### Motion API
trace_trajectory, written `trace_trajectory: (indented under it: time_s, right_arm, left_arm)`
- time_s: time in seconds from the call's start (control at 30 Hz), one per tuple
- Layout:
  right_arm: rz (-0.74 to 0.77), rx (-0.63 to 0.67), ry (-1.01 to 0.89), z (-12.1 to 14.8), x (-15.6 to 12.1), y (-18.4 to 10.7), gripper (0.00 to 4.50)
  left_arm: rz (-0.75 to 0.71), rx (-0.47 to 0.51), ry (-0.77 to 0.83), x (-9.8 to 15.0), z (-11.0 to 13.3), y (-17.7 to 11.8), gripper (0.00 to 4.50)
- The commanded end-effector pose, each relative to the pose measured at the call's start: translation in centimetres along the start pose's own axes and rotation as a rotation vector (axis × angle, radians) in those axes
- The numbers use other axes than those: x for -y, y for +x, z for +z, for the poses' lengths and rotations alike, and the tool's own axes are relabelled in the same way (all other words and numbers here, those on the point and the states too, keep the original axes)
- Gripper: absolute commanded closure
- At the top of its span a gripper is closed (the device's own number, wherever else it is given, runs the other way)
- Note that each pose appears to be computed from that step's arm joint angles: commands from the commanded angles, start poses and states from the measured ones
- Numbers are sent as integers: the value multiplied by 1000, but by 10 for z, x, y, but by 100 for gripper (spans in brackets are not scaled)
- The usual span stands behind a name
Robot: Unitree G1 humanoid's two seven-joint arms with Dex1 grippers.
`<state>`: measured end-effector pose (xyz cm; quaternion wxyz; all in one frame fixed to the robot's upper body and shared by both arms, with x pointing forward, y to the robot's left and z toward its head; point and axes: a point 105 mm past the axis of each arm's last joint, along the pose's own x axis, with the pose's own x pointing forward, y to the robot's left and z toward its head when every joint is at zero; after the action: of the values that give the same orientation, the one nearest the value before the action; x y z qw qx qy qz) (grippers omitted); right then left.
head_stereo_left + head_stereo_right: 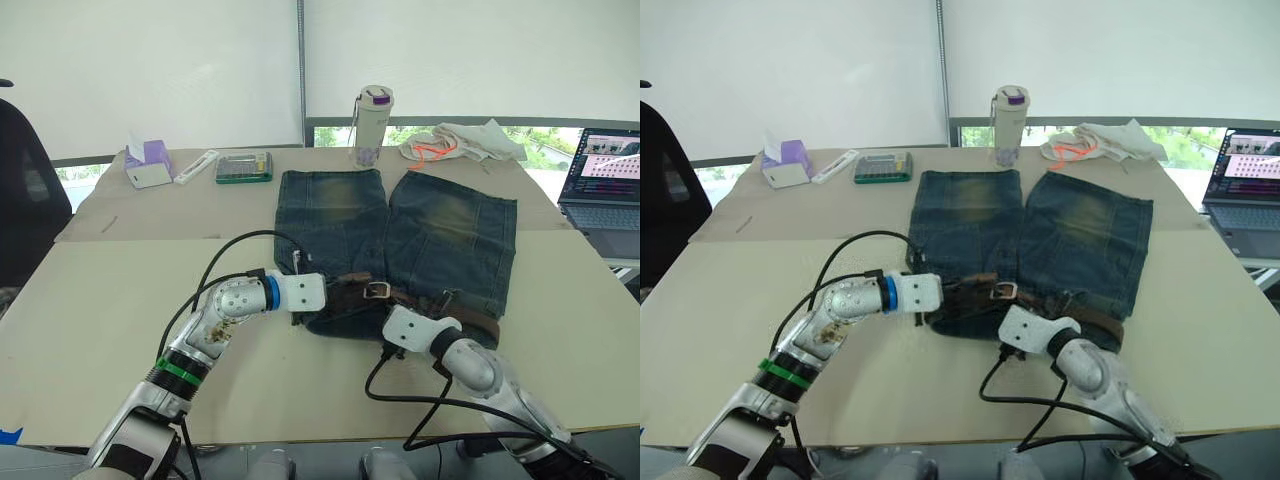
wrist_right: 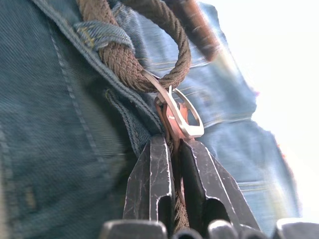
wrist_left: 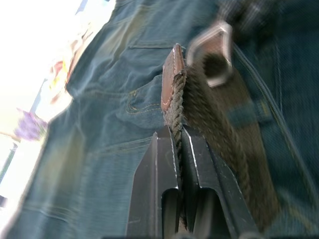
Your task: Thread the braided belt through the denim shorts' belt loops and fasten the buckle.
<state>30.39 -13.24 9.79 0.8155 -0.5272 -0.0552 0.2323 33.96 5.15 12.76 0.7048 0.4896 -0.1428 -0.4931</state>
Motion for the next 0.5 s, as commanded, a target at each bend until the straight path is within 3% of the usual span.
trace_trajectory:
  time_s: [0.03,0.23,0.5]
  right_arm:
    - [-99,46,-139,4,16,1,449]
    - [-147,106,-238,11,19,2,449]
    - [-173,154,-218,21,19,5,449]
  left_arm:
    - [-9,19,177,-9,12,0,450]
    - [-19,4,254,-9,11,4,450]
    - [-19,-6,357,-12,11,19,450]
